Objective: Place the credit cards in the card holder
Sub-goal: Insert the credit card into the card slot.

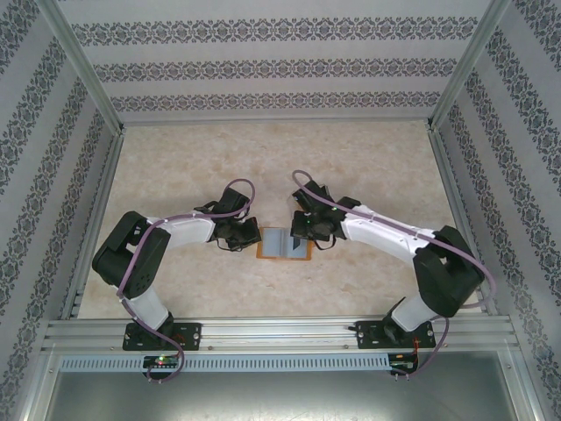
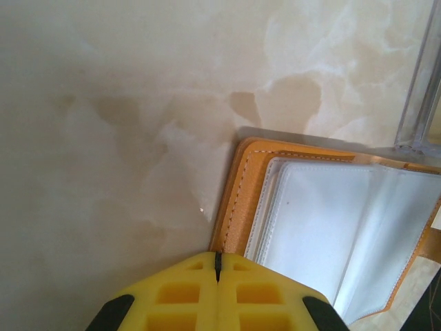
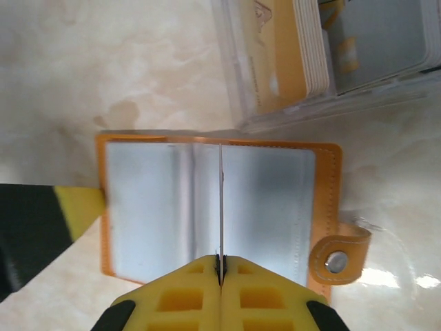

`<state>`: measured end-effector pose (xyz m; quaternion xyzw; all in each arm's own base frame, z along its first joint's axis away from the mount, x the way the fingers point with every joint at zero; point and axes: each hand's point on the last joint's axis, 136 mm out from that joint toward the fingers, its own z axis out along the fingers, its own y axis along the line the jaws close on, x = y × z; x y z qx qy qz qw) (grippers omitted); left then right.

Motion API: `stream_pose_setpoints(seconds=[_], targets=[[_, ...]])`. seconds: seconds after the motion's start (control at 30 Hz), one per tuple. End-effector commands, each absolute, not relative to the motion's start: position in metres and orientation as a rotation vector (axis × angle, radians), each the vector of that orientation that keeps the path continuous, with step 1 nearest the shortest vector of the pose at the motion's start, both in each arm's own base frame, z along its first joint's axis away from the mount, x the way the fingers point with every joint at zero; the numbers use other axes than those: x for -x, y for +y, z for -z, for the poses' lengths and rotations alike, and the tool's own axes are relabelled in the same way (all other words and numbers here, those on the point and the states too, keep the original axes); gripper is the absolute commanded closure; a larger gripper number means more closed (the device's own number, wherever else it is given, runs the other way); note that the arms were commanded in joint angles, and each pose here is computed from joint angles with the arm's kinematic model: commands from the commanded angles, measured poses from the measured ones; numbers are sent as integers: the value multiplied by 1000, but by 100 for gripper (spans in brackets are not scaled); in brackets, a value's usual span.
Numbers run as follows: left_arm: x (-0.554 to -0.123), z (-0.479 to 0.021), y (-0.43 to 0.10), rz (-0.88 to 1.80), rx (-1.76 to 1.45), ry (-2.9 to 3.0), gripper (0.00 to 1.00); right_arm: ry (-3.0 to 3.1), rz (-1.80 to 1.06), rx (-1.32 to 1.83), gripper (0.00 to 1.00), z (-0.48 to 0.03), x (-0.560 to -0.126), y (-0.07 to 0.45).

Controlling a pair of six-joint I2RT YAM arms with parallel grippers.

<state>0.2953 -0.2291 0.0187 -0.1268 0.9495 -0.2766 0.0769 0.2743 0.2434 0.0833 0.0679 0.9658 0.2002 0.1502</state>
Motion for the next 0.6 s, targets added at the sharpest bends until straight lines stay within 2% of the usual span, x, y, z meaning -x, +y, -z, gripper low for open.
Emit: stream_pose_setpoints(seconds=[0.0,0.17,0.57], targets=[[-278,12,-206,672,433,2932,100,2684,-890,-221,100,-97,-281,270],[-278,11,-207,675,427,2934,100,2694,-996,-236,100,-83,-279,280],[-279,9,-207,671,431,2935,100,2749,-980,-308,100,-47,-273,268]])
